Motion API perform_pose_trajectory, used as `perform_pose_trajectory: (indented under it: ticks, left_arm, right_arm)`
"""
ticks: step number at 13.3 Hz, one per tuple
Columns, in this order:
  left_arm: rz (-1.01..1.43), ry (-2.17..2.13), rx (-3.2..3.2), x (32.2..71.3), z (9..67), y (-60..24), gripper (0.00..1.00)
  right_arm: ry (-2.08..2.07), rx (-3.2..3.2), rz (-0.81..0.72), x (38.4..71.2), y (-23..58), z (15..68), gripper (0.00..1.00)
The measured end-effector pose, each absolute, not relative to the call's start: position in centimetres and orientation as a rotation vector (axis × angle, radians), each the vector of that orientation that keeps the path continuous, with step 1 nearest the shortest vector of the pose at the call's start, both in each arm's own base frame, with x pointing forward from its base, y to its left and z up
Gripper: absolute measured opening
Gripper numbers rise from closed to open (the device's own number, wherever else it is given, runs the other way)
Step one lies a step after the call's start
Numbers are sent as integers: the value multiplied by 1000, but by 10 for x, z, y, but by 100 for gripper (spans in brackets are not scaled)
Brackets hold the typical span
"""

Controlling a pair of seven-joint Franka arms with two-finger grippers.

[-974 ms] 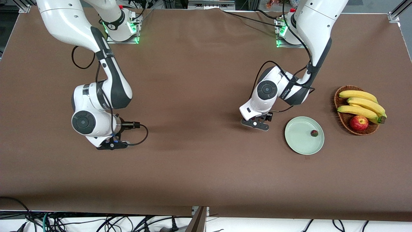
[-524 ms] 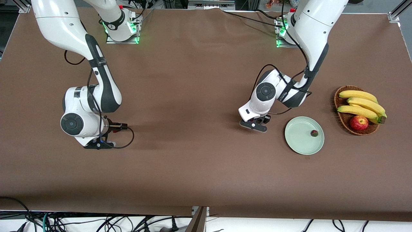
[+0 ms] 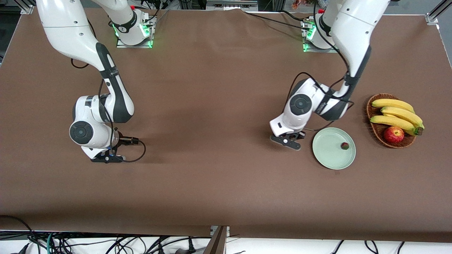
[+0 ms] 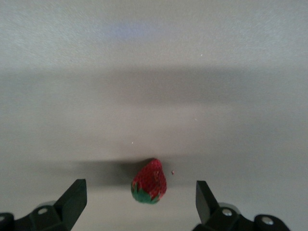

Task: Collect all strawberries into plate
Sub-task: 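Place the strawberry on the plate while the right gripper grasps the last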

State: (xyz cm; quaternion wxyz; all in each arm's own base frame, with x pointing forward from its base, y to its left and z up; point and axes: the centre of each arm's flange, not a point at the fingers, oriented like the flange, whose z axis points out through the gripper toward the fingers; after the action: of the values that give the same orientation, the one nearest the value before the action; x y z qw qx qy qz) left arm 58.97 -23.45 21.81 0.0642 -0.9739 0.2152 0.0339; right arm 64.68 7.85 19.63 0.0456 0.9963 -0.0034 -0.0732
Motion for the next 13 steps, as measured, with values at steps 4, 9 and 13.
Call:
perform_pose_trajectory:
  ticks: [4, 9, 13]
  left_arm:
    - [220, 856, -2847, 619, 268, -190, 33]
    - [261, 1150, -2801, 644, 231, -95, 33]
    - [332, 1176, -2825, 639, 188, -77, 48]
  right_arm:
    - [-10, 3042, -207, 645, 77, 186, 98]
    - [44, 3044, -207, 643, 77, 183, 54]
    - [92, 3045, -209, 643, 77, 184, 33]
